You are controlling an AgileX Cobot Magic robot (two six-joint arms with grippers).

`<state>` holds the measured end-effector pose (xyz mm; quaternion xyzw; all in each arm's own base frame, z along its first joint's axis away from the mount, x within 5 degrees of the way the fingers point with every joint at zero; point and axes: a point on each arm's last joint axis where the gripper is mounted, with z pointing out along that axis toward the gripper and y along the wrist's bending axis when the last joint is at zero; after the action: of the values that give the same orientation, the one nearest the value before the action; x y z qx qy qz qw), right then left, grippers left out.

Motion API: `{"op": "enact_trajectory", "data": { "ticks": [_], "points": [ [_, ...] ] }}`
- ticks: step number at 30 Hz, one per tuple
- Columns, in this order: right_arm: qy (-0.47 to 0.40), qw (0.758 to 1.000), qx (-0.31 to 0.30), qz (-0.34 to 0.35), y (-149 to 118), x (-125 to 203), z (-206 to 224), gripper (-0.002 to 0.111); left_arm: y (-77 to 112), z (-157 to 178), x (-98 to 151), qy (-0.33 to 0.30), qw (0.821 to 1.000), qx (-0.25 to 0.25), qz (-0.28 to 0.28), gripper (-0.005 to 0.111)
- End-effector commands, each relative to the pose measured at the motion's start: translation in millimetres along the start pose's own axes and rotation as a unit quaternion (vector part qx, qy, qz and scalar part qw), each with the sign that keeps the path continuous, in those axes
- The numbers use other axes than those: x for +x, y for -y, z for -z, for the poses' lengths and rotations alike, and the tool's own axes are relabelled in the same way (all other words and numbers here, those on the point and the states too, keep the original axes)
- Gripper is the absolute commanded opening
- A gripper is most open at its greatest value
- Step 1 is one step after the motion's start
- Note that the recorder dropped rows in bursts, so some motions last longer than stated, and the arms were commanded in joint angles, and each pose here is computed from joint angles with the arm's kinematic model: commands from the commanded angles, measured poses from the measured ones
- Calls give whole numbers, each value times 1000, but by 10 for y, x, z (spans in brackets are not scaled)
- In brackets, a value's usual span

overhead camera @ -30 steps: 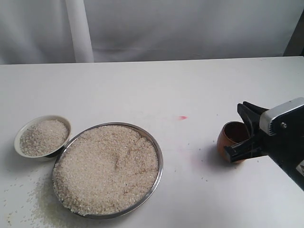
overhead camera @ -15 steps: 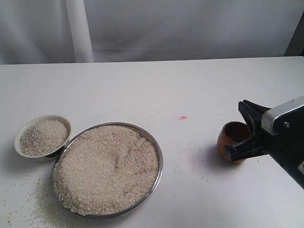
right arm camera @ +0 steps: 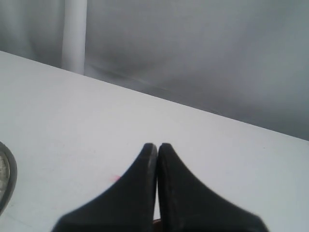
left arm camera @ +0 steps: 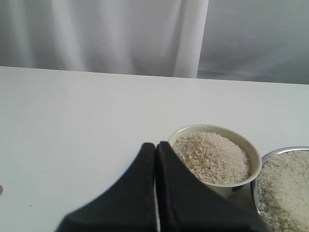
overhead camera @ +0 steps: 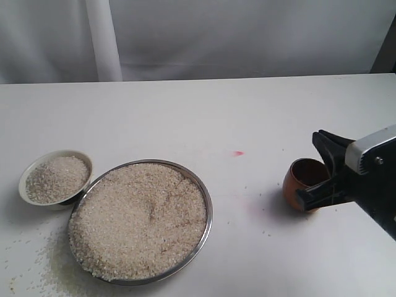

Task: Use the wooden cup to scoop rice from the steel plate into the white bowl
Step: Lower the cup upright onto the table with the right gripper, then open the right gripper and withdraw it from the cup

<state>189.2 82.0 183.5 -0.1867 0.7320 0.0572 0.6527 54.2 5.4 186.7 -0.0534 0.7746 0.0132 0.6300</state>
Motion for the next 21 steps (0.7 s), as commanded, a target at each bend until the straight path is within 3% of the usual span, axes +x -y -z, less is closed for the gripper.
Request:
{"op": "enact_trajectory", "data": {
  "ticks": [1, 12, 21],
  "points": [
    [2, 1000, -1, 3, 49, -170, 196, 0, 5, -1, -8, 5, 1000, 4, 1, 0],
    [78, 988, 65, 113, 337, -594, 1018, 0, 5, -1, -8, 5, 1000, 4, 1, 0],
    [86, 987, 91, 99, 348, -577, 1394, 0, 5, -1, -8, 5, 1000, 4, 1, 0]
  ]
}}
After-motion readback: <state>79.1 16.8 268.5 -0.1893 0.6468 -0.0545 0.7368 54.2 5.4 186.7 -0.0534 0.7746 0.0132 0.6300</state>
